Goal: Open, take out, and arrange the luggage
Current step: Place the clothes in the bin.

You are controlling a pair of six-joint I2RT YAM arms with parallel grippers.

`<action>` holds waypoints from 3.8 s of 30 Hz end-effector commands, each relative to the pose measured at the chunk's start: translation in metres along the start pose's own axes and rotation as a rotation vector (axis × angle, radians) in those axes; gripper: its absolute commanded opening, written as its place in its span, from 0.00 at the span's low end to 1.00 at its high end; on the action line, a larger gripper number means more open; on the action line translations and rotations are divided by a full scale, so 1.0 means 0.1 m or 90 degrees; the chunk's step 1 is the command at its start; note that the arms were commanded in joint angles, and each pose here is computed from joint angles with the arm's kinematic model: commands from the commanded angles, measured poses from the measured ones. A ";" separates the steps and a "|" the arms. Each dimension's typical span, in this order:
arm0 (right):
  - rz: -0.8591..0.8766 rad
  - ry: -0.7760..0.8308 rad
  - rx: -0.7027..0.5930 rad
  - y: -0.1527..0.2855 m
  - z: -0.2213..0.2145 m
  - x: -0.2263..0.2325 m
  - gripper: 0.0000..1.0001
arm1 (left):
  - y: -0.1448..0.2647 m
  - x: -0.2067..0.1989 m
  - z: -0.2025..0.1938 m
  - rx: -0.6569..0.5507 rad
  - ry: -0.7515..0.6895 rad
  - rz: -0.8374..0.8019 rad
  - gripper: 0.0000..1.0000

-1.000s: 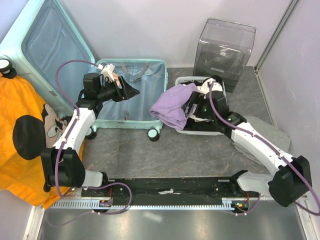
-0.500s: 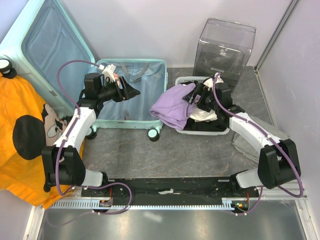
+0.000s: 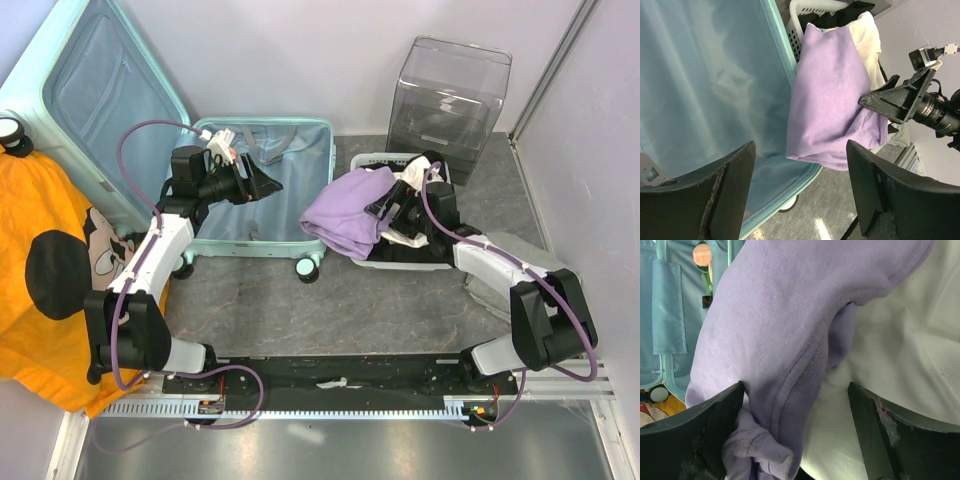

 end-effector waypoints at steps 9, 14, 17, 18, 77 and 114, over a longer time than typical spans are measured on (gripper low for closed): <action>0.096 -0.027 -0.056 -0.16 0.10 0.15 0.72 | -0.04 -0.02 0.00 0.001 0.001 -0.015 0.80; 0.104 0.009 -0.074 -0.16 0.20 0.28 0.66 | -0.05 -0.02 -0.01 0.003 0.001 -0.016 0.80; 0.100 0.037 -0.087 -0.16 0.24 0.38 0.63 | -0.05 -0.02 -0.01 0.003 0.002 -0.015 0.80; 0.099 0.044 -0.091 -0.16 0.26 0.41 0.63 | -0.05 -0.02 -0.01 0.003 0.002 -0.014 0.80; 0.004 0.088 0.011 0.48 -0.38 0.44 0.98 | -0.63 0.23 -0.73 0.065 0.176 -0.087 0.82; 0.113 0.045 -0.009 0.33 -0.34 0.68 0.54 | -0.66 0.21 -0.85 0.093 0.191 -0.144 0.81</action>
Point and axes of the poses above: each gripper's point midway between its finger pads, its own y axis back along the fingers, its own x axis along the line the jaws close on, z = x × y, the point moved 6 cm from there along y, back along the fingers, and after that the axes turned 4 degrees about y, right-handed, at the moved point
